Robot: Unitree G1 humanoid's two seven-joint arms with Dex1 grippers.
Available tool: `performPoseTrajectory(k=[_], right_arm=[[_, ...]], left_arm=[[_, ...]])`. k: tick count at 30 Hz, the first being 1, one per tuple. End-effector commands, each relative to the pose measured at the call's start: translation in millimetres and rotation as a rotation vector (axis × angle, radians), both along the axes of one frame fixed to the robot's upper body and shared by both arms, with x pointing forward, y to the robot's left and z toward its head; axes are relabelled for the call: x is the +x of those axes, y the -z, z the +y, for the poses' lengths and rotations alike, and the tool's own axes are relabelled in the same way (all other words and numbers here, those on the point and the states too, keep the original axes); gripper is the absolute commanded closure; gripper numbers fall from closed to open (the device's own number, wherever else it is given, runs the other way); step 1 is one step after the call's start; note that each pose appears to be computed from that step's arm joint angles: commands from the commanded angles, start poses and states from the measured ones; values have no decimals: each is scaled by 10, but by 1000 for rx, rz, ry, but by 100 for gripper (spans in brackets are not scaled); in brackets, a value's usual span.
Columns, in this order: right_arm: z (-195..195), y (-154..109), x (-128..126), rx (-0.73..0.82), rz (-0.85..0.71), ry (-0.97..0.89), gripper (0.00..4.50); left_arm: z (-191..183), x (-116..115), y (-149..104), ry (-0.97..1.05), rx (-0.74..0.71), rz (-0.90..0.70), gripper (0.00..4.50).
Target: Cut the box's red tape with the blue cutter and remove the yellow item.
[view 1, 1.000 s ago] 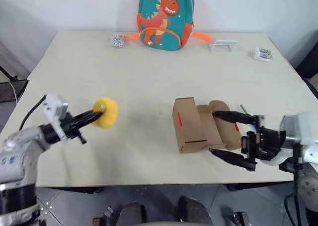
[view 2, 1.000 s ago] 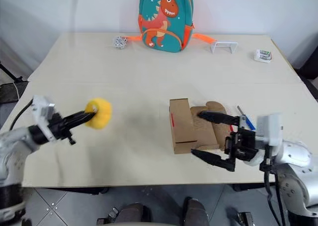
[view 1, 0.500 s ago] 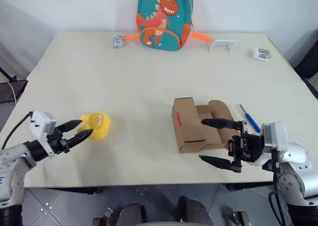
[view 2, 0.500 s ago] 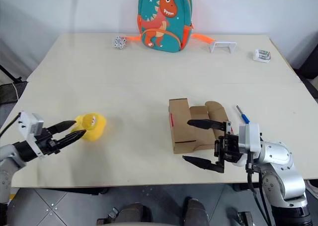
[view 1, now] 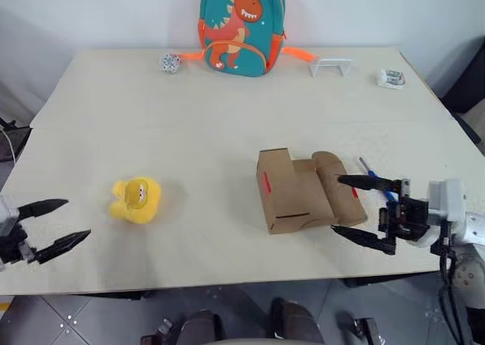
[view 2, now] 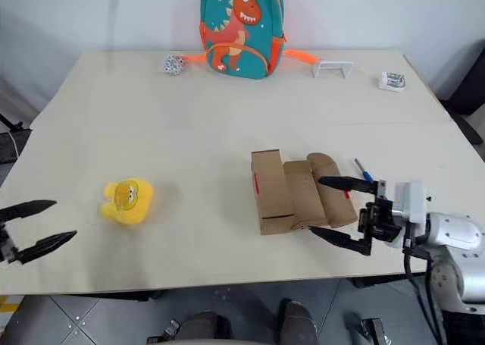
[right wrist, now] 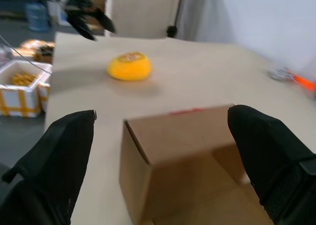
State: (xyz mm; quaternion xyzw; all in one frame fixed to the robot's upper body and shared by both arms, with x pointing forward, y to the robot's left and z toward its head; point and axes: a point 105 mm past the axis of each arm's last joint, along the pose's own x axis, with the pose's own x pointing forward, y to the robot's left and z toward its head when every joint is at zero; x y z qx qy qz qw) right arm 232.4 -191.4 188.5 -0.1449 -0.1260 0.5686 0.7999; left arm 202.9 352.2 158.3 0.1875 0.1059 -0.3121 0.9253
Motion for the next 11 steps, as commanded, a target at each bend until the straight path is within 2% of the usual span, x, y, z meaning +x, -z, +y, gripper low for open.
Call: performPoseTrajectory(k=[1,6,11], right_arm=[[-112,15,-86,-41,-42,52,0],[-230,56,-165,-56,-52,138,0],[-180,41,-173,-35,-70,134,0]], left_arm=[[-1,-103,35,-15,53,-48,2],[-82,-109,126,-32,56,-73,2],[-90,-16,141,-37,31,-77,2]])
